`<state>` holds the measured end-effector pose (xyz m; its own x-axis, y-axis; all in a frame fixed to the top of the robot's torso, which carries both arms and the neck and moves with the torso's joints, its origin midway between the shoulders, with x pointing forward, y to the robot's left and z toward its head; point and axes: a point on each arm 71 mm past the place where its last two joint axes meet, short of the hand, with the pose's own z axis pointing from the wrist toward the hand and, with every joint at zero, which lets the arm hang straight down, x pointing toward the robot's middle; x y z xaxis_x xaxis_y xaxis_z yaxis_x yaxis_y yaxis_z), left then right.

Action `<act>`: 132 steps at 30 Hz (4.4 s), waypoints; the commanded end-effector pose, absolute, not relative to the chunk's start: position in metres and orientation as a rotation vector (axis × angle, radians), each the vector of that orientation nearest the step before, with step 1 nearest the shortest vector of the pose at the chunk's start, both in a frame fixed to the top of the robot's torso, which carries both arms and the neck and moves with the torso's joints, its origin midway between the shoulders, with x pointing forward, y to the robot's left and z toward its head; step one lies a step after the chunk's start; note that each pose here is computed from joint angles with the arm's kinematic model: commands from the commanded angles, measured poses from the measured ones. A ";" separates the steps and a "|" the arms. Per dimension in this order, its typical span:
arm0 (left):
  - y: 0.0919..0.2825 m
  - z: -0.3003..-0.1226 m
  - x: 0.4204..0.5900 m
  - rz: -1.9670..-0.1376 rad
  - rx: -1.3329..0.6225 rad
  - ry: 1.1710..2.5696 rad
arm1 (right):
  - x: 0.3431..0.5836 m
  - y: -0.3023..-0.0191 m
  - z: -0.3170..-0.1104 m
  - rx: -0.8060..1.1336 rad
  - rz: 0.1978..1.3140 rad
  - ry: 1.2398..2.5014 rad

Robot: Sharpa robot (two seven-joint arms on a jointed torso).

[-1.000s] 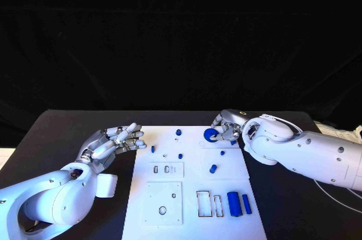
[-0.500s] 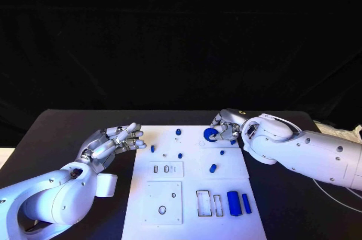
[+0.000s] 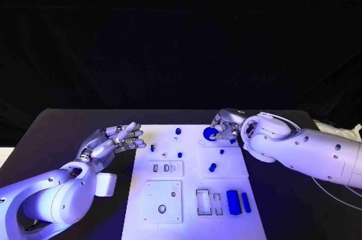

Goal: Assemble the parts on the task board

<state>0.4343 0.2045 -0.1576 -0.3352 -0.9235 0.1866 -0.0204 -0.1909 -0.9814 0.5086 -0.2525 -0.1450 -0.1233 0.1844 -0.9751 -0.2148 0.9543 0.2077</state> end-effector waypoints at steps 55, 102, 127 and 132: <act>0.199 -0.157 0.434 -1.652 -1.152 1.362 | 0.492 -0.124 -0.146 -0.313 0.471 1.493; 0.201 -0.156 0.433 -1.647 -1.154 1.363 | 0.502 -0.133 -0.160 -0.233 0.410 1.612; 0.202 -0.156 0.433 -1.644 -1.155 1.361 | 0.492 -0.245 -0.136 0.156 0.831 1.535; 0.202 -0.157 0.434 -1.645 -1.154 1.361 | 0.490 -0.281 -0.135 0.242 0.840 1.526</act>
<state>0.4341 0.2043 -0.1583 -0.3408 -0.9208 0.1898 -0.0285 -0.1917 -0.9810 0.4916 -0.2840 -0.1352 -0.0995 0.5171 -0.8501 -0.2980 0.7997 0.5213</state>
